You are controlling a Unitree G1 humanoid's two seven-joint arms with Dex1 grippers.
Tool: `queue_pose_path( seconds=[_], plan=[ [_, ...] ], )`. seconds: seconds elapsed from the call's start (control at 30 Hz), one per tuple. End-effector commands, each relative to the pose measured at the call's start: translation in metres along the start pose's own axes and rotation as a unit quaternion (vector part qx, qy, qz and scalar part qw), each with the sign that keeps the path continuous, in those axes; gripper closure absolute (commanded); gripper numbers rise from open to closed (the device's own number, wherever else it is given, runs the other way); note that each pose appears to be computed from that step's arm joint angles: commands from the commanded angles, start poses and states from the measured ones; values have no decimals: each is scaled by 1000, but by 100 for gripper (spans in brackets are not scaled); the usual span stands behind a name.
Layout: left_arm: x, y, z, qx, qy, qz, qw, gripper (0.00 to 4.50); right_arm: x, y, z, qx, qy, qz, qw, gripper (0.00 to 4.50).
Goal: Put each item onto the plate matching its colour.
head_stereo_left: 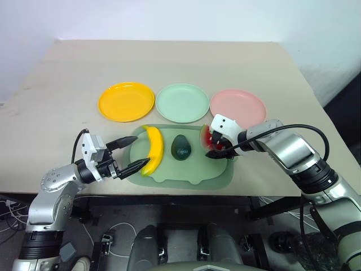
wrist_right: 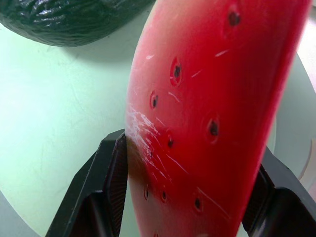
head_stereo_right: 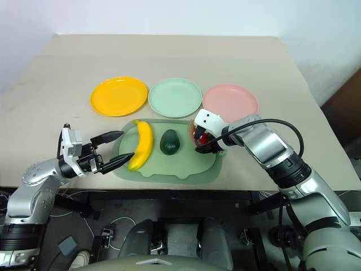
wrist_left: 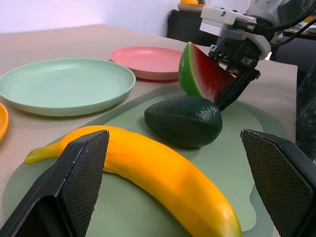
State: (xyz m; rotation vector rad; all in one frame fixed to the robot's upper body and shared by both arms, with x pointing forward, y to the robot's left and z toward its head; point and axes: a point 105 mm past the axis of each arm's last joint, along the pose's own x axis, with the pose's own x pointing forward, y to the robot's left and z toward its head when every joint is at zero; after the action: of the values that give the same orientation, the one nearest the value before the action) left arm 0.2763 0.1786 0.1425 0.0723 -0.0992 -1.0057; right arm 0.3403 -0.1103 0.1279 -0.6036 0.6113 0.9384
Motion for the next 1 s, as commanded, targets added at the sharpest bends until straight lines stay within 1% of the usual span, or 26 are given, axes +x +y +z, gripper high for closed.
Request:
queue_pose_path(
  seconds=[0.03, 0.17, 0.27, 0.33, 0.5, 0.67, 0.77, 0.83, 0.87, 0.97, 1.0],
  plan=[
    [-3, 4, 12, 25, -8, 4, 1000, 0, -23, -9, 32, -1, -78, -16, 997, 203],
    [-3, 5, 13, 26, -8, 5, 1000, 0, -40, -49, 52, 17, -120, -99, 988, 203],
    [-2, 4, 13, 27, -9, 5, 1000, 0, -42, -76, 55, 15, -127, -153, 980, 203],
    [-2, 4, 14, 28, -9, 6, 1000, 0, -37, -102, 46, 14, -96, -198, 975, 203],
    [-2, 3, 14, 31, -7, 7, 999, 0, -22, -138, 27, 29, -34, -252, 967, 203],
    [-4, 3, 15, 34, -6, 12, 999, 0, -16, -153, 8, 45, 18, -291, 956, 203],
    [-7, 3, 15, 36, -4, 17, 999, 0, -15, -156, 5, 41, 25, -294, 955, 203],
    [-9, 2, 15, 37, -2, 20, 999, 0, -14, -156, 9, 36, 16, -290, 956, 126],
    [-10, 2, 15, 37, -2, 20, 999, 0, -16, -156, 11, 34, 12, -290, 956, 105],
    [-11, 2, 14, 37, -2, 22, 999, 0, -20, -159, 16, 29, 2, -291, 956, 1],
    [-11, 2, 14, 37, -1, 22, 999, 0, -23, -160, 18, 27, -2, -291, 956, 1]
  ],
)
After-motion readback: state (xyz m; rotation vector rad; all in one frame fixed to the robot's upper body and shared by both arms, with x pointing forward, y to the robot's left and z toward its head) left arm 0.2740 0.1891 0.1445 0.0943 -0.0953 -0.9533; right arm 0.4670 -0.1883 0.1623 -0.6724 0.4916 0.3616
